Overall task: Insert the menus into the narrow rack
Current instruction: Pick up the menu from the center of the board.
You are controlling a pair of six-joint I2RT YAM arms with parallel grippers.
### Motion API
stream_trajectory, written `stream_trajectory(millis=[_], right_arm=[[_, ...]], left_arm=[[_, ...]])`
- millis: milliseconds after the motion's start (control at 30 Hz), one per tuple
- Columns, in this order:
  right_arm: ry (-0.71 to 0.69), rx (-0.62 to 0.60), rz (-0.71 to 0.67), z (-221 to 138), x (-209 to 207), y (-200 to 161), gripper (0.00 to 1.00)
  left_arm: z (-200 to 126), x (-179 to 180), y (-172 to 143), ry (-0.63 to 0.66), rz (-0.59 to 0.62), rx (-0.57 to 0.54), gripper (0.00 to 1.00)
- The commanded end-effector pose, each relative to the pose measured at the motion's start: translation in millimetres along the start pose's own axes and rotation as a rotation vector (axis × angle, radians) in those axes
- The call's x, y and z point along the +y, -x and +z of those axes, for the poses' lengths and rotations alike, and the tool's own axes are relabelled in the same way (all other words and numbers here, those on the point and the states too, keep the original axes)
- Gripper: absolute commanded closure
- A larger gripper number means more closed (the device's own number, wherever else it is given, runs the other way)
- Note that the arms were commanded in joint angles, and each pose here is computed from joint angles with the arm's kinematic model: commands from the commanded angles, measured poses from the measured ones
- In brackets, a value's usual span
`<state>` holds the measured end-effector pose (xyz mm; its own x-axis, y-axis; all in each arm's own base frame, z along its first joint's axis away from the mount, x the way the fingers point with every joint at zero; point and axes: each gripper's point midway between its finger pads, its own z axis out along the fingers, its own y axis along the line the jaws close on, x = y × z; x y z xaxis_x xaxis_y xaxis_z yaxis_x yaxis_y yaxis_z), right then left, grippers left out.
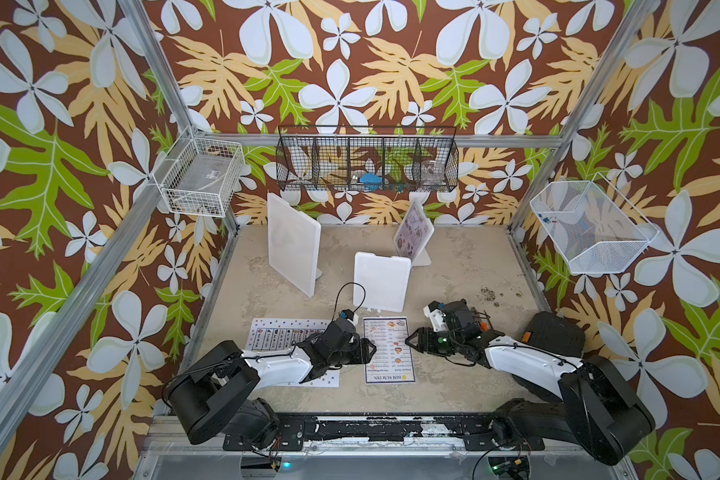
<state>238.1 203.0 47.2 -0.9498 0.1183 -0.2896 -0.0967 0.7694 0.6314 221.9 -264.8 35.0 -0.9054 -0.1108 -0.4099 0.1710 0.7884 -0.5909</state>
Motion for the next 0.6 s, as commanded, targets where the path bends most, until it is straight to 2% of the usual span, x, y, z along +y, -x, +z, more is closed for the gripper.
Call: stream_trajectory(millis=[0,567], right_arm=[[-0.006,0.004,0.002,3,-1,2,0.43],[-0.005,0.088,0.05,19,-15,-19,0.57]], left_arm=[[2,3,-6,0.004,-0.013,0.023,0.38],[8,11,-14,0.016,-0.026,0.044,0.35]])
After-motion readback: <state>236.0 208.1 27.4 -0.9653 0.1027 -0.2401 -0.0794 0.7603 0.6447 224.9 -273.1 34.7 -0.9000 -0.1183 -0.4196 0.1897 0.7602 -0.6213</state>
